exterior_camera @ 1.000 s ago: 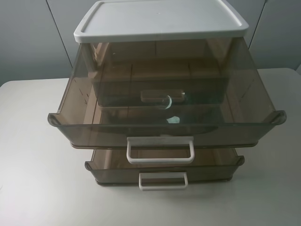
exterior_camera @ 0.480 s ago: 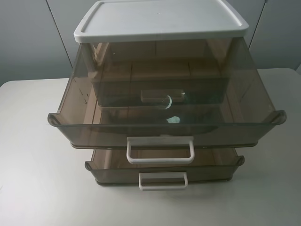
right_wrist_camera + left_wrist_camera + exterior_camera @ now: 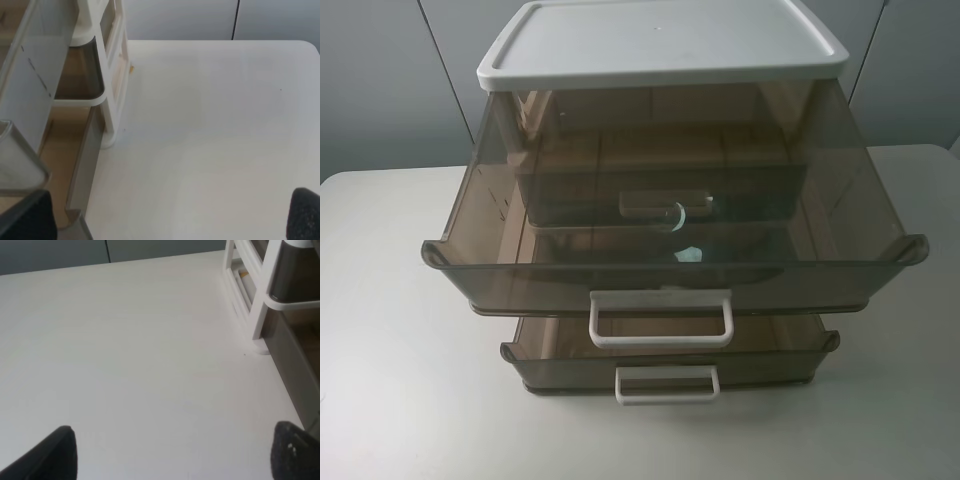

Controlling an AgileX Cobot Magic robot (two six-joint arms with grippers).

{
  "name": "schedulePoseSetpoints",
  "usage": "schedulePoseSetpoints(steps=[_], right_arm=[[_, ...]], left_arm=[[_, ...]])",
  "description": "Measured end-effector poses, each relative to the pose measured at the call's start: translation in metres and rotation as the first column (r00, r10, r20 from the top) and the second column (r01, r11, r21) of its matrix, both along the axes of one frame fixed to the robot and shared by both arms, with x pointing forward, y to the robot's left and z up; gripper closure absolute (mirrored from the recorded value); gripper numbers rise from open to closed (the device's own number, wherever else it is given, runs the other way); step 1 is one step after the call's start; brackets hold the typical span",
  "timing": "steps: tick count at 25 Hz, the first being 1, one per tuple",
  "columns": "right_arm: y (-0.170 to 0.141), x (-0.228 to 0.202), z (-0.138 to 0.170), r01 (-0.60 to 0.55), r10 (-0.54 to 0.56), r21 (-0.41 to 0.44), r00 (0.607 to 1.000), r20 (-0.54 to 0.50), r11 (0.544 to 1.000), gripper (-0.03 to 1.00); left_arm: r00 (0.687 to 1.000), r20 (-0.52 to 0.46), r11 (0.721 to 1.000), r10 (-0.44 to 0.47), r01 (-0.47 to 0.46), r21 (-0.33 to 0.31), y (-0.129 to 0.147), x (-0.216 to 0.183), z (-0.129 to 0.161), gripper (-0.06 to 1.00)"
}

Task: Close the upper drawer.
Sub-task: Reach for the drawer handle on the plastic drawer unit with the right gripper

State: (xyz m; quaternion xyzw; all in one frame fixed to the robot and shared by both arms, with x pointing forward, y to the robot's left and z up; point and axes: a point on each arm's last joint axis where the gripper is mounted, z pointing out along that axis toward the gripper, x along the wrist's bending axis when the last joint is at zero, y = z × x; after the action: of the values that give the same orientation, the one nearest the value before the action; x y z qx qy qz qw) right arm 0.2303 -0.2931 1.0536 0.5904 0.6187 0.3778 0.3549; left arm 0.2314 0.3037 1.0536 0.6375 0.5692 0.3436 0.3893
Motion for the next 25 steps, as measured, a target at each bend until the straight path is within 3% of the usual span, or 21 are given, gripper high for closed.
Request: schedulePoseSetpoints(steps=[5, 11, 15, 21, 25], right_arm=[[0.001, 0.0, 0.0, -0.009, 0.009, 0.012, 1.0, 0.0, 1.0, 0.27], [0.01, 0.005, 0.003, -0.07, 0.073, 0.11, 0.997, -0.02, 0.991, 0.27], [0.014, 0.018, 0.022, -0.091, 0.1, 0.149, 0.994, -0.05, 0.985, 0.27], [0.019, 0.046, 0.063, -0.177, 0.185, 0.123, 0.981, -0.06, 0.976, 0.27], [0.025, 0.069, 0.077, -0.294, 0.301, 0.078, 0.949, -0.092, 0.953, 0.27]], left_arm=[[1.0, 0.0, 1.0, 0.0, 0.0, 0.0, 0.0, 0.0, 0.0, 0.2], [1.0, 0.0, 1.0, 0.0, 0.0, 0.0, 0.0, 0.0, 0.0, 0.2], [1.0, 0.0, 1.0, 0.0, 0.0, 0.0, 0.0, 0.0, 0.0, 0.2], [1.0, 0.0, 1.0, 0.0, 0.0, 0.0, 0.0, 0.0, 0.0, 0.2], [1.0, 0.0, 1.0, 0.0, 0.0, 0.0, 0.0, 0.0, 0.0, 0.2]])
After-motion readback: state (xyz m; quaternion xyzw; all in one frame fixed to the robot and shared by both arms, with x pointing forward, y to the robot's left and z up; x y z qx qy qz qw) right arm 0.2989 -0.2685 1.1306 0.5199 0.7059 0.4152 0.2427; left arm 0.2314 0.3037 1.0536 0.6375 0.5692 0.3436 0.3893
